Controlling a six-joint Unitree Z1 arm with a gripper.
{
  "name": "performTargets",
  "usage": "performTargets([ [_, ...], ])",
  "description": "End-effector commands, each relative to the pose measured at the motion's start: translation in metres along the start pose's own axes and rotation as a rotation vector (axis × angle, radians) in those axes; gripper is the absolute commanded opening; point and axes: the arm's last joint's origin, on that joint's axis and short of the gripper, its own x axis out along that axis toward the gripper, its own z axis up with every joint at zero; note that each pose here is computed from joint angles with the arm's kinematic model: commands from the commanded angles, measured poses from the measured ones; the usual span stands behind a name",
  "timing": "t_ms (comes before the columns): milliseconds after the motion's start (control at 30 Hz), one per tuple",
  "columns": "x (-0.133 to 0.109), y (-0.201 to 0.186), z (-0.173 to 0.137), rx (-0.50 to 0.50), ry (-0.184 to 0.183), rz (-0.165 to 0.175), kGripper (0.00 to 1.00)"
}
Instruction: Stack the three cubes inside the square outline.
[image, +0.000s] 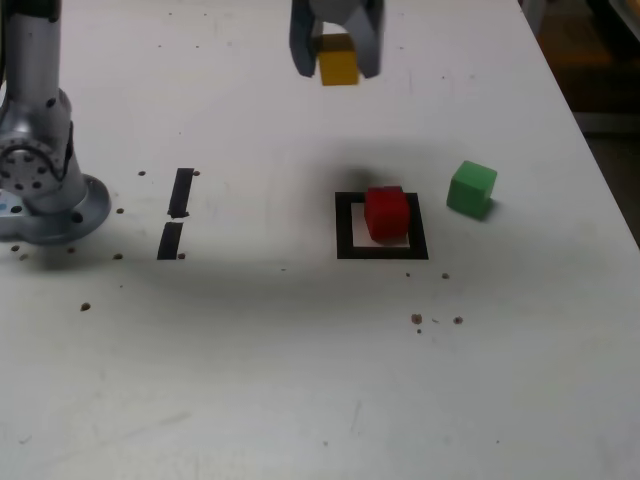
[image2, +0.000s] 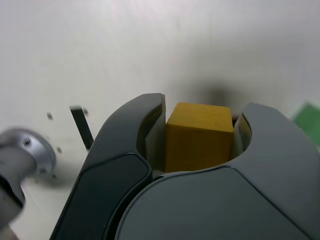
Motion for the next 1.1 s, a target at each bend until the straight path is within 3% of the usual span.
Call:
performTargets([
  [0,-0.016,-0.026,-0.002,-0.069,0.053,-0.028,0.18],
  [200,-0.022,-0.079,0.019,-0.143,0.036,-0.041,0.16],
  [433,-0.002,-0.106,0.048,-0.147,0.085,-0.051,0.15],
  [600,0.008,-0.109,0.056,-0.223,0.114,-0.047,0.15],
  [800,0.013,-0.104,0.061,-0.346,0.116,-0.035,0.15],
  [1067,0.041,-0.096,0.077,-0.37,0.155,-0.037,0.15],
])
